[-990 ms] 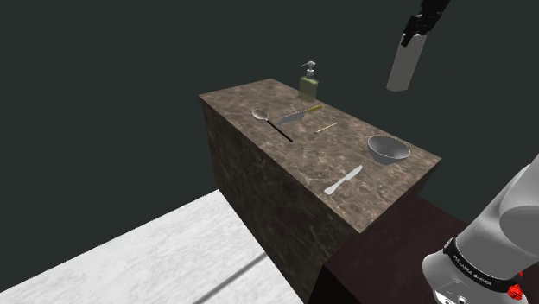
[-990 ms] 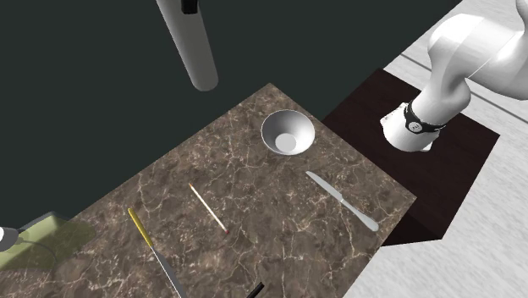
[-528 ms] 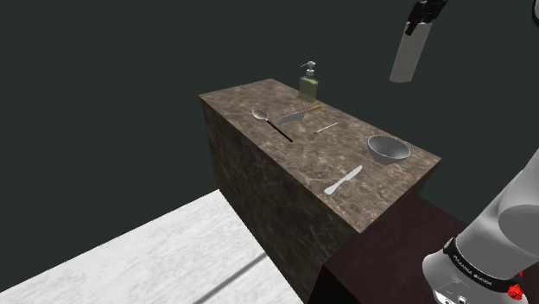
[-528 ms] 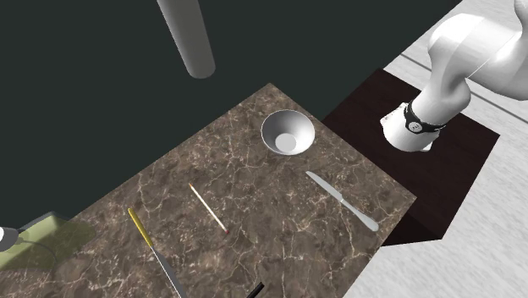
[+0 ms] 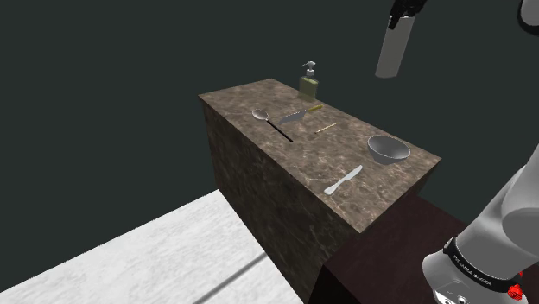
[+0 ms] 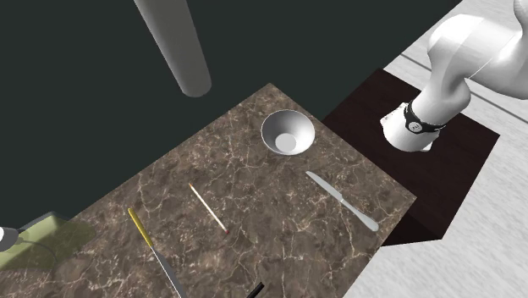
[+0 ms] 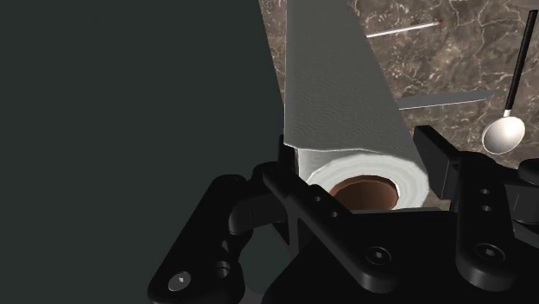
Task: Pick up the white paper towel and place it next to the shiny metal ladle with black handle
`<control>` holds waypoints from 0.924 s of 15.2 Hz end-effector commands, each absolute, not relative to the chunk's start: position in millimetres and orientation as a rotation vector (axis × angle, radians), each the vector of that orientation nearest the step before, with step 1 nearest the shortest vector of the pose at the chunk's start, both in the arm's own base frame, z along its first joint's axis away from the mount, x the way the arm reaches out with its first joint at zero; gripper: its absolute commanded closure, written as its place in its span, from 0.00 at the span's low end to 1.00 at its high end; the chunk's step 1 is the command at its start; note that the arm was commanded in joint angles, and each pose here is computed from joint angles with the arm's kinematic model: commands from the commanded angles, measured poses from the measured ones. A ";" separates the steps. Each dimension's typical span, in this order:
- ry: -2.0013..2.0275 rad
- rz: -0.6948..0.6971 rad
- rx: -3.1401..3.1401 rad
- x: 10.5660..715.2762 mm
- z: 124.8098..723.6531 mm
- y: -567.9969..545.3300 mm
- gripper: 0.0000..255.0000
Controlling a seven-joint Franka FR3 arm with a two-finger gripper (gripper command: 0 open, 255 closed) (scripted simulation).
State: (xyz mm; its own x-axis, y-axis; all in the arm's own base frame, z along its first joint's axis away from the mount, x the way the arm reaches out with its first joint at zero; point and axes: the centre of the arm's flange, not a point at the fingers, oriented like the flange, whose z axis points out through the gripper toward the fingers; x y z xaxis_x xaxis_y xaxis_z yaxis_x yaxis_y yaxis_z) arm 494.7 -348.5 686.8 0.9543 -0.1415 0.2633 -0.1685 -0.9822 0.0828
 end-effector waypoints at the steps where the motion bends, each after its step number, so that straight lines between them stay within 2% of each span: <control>1: -0.240 0.393 3.002 507.7 685.7 -326.8 1.00; 14: -0.240 0.393 3.002 615.5 686.7 -193.4 1.00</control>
